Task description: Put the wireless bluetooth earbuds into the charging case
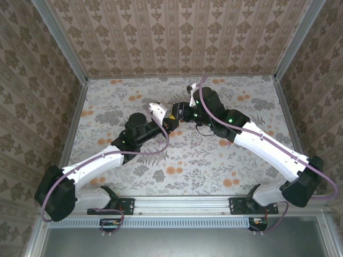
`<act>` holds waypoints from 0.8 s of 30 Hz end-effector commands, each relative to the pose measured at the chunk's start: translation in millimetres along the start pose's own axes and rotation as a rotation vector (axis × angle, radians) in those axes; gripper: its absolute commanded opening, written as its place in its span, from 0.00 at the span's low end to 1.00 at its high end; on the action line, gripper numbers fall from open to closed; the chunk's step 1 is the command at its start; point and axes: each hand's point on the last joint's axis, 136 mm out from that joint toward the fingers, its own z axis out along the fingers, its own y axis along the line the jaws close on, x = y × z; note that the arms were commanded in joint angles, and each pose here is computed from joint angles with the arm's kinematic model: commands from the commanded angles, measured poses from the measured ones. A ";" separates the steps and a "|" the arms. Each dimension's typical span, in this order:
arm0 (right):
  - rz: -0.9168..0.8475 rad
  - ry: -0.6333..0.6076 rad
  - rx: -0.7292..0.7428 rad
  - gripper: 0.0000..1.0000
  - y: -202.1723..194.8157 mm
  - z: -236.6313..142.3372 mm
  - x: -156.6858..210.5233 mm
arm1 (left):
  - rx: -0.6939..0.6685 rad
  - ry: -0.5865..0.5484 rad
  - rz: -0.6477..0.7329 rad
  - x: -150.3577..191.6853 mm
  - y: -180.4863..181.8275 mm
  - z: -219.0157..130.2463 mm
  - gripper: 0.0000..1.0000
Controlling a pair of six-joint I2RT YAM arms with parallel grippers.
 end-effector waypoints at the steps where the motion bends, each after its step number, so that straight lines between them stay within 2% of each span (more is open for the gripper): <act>1: -0.027 0.005 0.022 0.32 -4.1 -5.6 4.3 | 0.004 -0.109 0.013 -38.4 -4.0 -4.6 0.22; 7: -0.027 0.002 0.018 0.36 -3.5 -6.6 3.7 | 0.011 -0.108 0.015 -38.9 -5.2 -3.8 0.22; 24: -0.010 -0.046 -0.007 0.39 3.3 -17.2 -7.9 | 0.015 -0.105 0.024 -39.8 -6.3 -4.9 0.22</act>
